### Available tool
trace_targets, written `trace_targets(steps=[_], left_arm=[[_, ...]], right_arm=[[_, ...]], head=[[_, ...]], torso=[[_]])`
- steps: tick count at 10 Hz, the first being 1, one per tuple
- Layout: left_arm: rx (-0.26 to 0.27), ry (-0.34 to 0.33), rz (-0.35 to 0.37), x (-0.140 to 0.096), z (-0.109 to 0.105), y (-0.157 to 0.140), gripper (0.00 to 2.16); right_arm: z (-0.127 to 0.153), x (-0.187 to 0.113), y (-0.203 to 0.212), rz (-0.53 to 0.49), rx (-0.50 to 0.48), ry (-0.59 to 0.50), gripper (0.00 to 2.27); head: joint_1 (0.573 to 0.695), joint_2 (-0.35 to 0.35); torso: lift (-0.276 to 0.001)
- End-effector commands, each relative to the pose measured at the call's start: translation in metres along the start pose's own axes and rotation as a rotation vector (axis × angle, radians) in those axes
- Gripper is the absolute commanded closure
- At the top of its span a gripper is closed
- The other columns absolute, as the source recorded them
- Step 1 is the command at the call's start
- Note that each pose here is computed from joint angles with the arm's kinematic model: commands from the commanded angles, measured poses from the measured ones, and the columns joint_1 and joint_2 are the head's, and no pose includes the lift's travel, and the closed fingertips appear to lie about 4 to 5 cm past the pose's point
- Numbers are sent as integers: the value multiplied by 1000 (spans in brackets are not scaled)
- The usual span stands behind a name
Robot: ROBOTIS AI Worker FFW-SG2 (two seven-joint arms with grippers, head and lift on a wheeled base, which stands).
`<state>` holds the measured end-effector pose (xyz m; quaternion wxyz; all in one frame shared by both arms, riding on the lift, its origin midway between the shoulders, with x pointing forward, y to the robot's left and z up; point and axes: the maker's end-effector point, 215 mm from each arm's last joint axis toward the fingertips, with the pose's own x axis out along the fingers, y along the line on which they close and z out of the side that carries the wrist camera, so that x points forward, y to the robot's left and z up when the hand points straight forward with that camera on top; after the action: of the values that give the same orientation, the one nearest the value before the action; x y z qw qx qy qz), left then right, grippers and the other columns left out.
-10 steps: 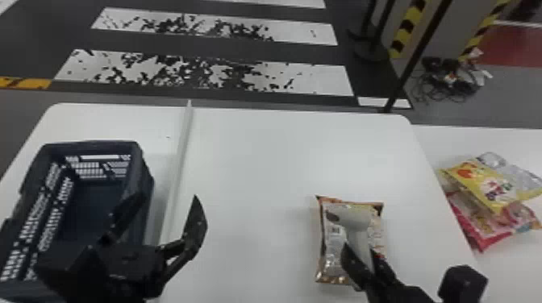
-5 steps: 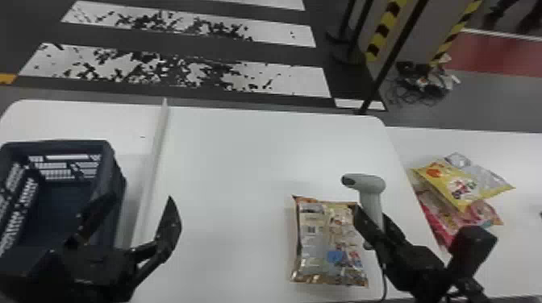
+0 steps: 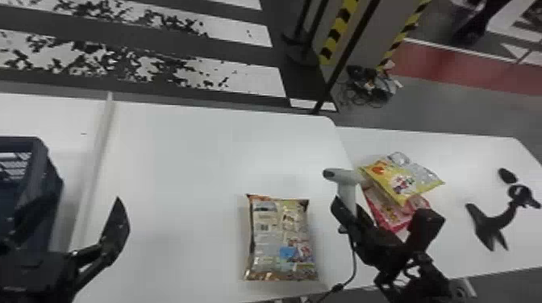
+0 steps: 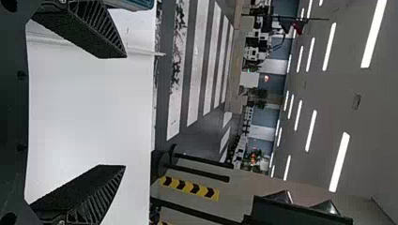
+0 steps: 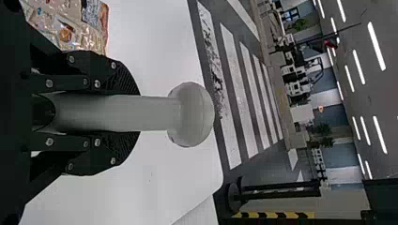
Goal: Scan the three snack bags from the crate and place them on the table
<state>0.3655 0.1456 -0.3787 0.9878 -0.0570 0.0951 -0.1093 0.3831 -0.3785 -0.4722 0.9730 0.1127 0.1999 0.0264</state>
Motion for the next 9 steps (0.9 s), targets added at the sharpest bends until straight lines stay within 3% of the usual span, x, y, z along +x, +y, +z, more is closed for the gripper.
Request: trace_targets(steps=[1, 6, 9], left_arm=[[5, 4, -3, 0, -2, 0, 22], [5, 19, -17, 1, -6, -10, 22], [6, 26, -18, 1, -8, -10, 22]], right_arm=[[-6, 12, -17, -8, -16, 21, 2243], [-33, 58, -76, -64, -28, 118, 2243], [-44, 70, -96, -78, -33, 160, 2236]], head=[[695, -340], [695, -350], [695, -350]], torso=[[-62], [-62], [-62]])
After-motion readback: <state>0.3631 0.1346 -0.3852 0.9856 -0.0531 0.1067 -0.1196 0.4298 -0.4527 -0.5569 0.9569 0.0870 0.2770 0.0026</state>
